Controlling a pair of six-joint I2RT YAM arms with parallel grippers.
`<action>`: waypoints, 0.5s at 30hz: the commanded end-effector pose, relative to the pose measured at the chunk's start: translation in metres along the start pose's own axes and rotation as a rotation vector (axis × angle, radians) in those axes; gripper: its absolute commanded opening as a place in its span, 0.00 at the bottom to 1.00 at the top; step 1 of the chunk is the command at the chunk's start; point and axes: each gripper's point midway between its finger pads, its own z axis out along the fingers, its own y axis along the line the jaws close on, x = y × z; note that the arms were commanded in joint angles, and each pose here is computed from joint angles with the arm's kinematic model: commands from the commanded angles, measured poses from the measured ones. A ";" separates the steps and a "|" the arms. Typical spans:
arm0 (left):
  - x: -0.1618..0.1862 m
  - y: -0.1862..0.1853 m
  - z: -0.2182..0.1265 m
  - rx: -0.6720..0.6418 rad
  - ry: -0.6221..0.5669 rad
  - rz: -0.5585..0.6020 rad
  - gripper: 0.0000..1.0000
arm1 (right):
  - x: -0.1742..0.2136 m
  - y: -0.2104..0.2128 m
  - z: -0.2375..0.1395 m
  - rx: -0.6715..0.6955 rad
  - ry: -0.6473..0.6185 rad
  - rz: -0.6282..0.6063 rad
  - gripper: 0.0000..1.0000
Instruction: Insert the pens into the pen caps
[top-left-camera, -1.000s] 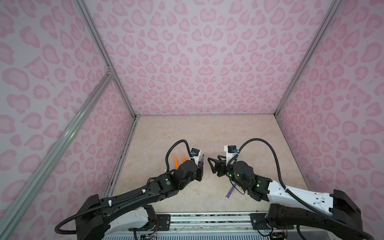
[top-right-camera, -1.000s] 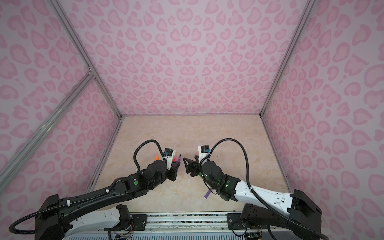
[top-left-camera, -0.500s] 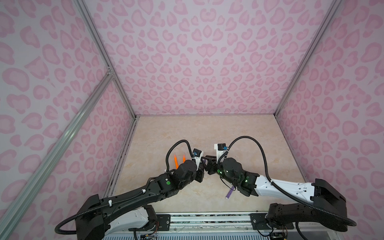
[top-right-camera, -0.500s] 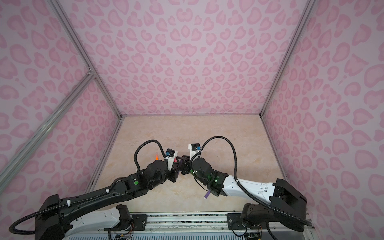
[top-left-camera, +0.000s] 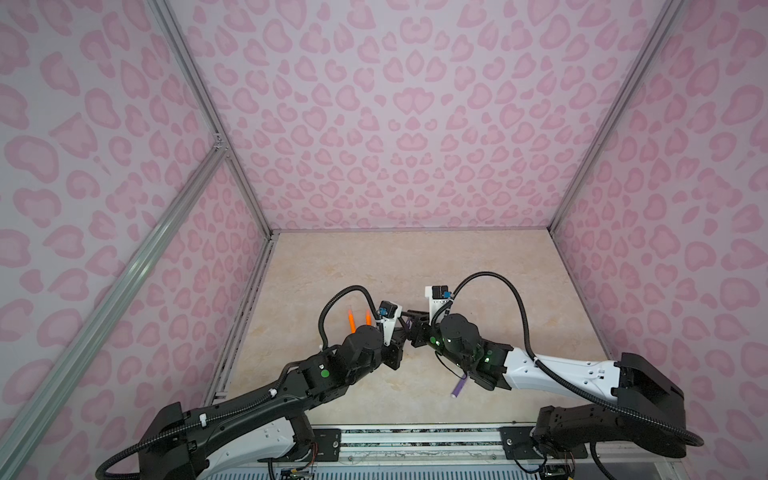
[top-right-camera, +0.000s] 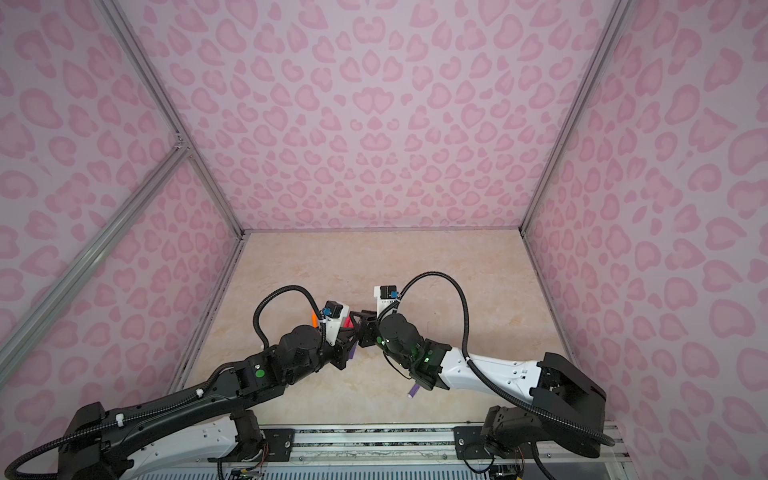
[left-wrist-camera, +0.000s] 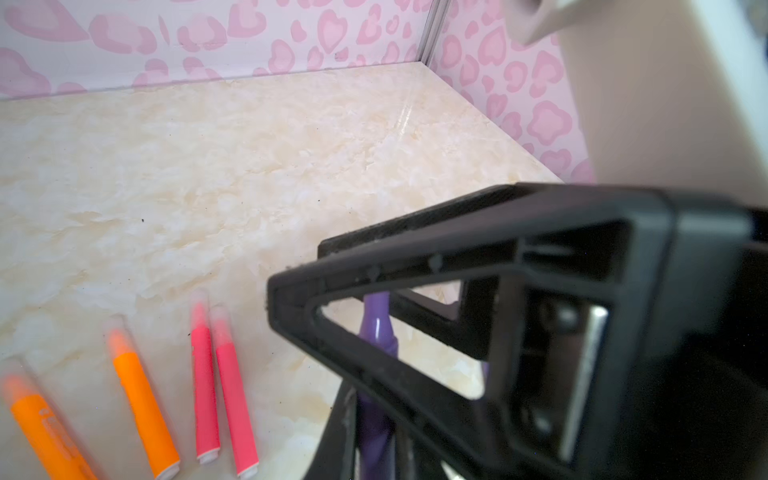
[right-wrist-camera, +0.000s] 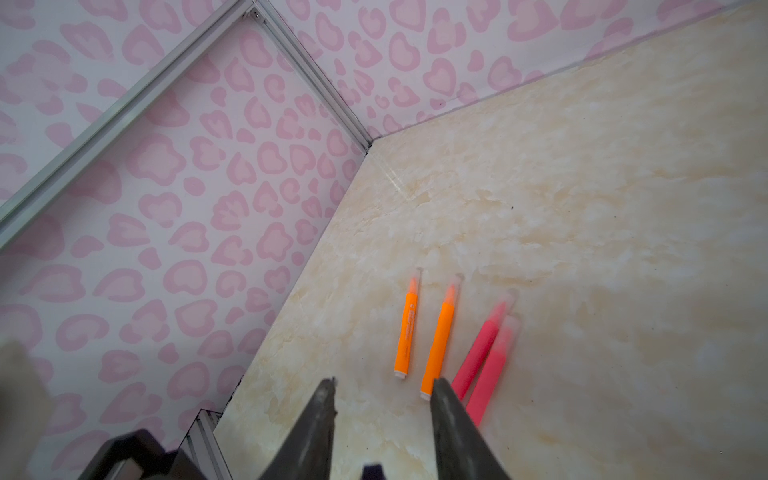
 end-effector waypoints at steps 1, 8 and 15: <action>-0.023 -0.008 -0.005 0.038 -0.101 -0.020 0.03 | 0.008 0.002 0.001 -0.009 0.029 0.007 0.32; -0.024 -0.005 -0.006 0.024 -0.106 -0.024 0.03 | 0.011 0.008 0.000 -0.031 0.019 0.028 0.17; -0.022 -0.011 -0.002 0.046 -0.083 -0.013 0.13 | 0.008 0.014 0.000 -0.041 0.018 0.028 0.03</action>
